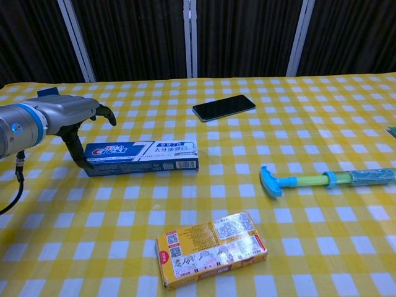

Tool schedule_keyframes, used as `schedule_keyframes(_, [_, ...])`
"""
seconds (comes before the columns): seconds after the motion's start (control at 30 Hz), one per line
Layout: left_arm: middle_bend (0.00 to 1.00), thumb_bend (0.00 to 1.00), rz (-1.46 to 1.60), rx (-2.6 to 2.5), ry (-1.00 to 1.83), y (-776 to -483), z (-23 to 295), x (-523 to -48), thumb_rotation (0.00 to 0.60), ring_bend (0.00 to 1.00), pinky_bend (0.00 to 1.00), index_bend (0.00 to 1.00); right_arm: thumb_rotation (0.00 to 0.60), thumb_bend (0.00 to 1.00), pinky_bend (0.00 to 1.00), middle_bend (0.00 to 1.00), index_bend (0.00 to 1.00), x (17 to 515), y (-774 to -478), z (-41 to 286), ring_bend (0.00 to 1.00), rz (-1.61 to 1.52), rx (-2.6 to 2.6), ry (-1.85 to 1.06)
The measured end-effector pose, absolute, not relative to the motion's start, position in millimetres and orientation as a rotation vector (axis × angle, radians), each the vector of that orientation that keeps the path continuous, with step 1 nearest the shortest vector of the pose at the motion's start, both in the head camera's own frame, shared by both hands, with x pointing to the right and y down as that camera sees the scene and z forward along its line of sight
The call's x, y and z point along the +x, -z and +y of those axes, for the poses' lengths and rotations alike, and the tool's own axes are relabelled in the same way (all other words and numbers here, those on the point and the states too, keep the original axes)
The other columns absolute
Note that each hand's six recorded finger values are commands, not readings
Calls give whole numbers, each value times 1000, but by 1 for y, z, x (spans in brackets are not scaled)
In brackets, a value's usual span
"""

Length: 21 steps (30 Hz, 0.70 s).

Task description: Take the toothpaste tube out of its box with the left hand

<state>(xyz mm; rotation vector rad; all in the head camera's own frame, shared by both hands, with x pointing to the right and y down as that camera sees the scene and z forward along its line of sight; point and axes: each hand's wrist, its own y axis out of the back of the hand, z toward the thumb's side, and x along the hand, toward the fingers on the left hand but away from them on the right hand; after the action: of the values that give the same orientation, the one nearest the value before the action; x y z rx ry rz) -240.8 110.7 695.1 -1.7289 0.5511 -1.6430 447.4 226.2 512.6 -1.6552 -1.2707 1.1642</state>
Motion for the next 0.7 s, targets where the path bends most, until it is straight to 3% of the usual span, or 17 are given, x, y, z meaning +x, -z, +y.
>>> schedule_keyframes(0.27, [111, 124, 546, -1738, 1674, -707, 114, -235, 600, 163, 207, 229, 600, 65, 0, 0, 15, 448, -511, 226, 0, -1278, -1657, -1160])
schedule_keyframes(0.4, [141, 188, 543, -1738, 1677, -712, 116, -232, 600, 191, 230, 260, 600, 65, 0, 0, 15, 449, -511, 226, 0, -1280, -1658, -1158])
schedule_keyframes(0.57, [159, 197, 544, -1747, 1668, -718, 119, -224, 600, 205, 246, 281, 600, 66, 0, 0, 17, 448, -509, 225, 0, -1285, -1658, -1144])
schedule_keyframes(0.7, [267, 254, 542, -1746, 1656, -722, 119, -217, 600, 292, 313, 378, 600, 66, 0, 0, 20, 447, -506, 226, 0, -1290, -1657, -1133])
